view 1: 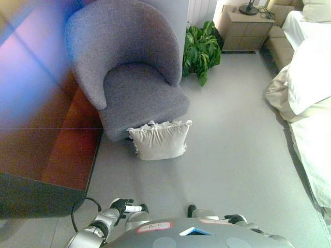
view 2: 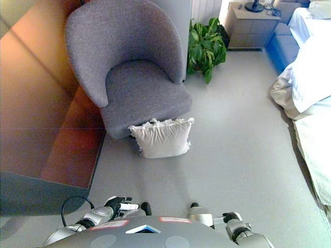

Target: Pick up the pillow and put it on the sofa.

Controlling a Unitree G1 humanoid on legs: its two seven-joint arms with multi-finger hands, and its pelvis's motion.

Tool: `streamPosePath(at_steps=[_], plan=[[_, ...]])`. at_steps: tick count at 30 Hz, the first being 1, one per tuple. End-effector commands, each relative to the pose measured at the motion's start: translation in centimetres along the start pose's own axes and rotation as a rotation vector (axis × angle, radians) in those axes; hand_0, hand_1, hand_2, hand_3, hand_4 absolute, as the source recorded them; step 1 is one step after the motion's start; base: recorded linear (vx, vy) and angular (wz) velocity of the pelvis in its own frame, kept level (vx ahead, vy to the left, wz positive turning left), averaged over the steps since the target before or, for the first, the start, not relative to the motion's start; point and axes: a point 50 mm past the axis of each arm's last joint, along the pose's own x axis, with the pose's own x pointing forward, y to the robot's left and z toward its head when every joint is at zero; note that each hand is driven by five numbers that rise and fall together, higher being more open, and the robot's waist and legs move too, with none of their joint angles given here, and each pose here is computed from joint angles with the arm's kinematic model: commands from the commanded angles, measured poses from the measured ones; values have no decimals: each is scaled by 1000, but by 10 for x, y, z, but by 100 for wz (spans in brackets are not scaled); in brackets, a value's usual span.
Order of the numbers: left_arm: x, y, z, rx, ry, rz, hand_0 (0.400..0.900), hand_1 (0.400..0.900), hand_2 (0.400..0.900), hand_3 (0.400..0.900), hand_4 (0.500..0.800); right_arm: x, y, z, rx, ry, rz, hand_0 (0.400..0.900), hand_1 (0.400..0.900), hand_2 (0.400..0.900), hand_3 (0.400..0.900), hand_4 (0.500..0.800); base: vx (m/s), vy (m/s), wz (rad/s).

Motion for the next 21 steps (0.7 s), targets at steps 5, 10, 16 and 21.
streamPosePath(at_steps=[5, 10, 16, 21], plan=[[1, 2, 14, -303, -49, 30, 900, 900, 900, 900, 800, 1, -30, 6, 16, 58, -114, 900, 900, 900, 900, 800, 122, -103, -20], [-3, 4, -31, -365, 56, 49, 900, 900, 900, 900, 800, 2, -52, -6, 6, 63, -149, 900, 900, 900, 900, 800, 453, 110, -59], [-7, -12, -64, -396, 162, 13, 900, 900, 900, 900, 800, 2, -55, -1, -28, -7, -127, 900, 900, 900, 900, 800, 583, 207, -56], [-10, -16, -76, -379, 194, -3, 900, 900, 900, 900, 800, 3, -41, -6, 0, -12, -87, 900, 900, 900, 900, 800, 666, 312, -20]])
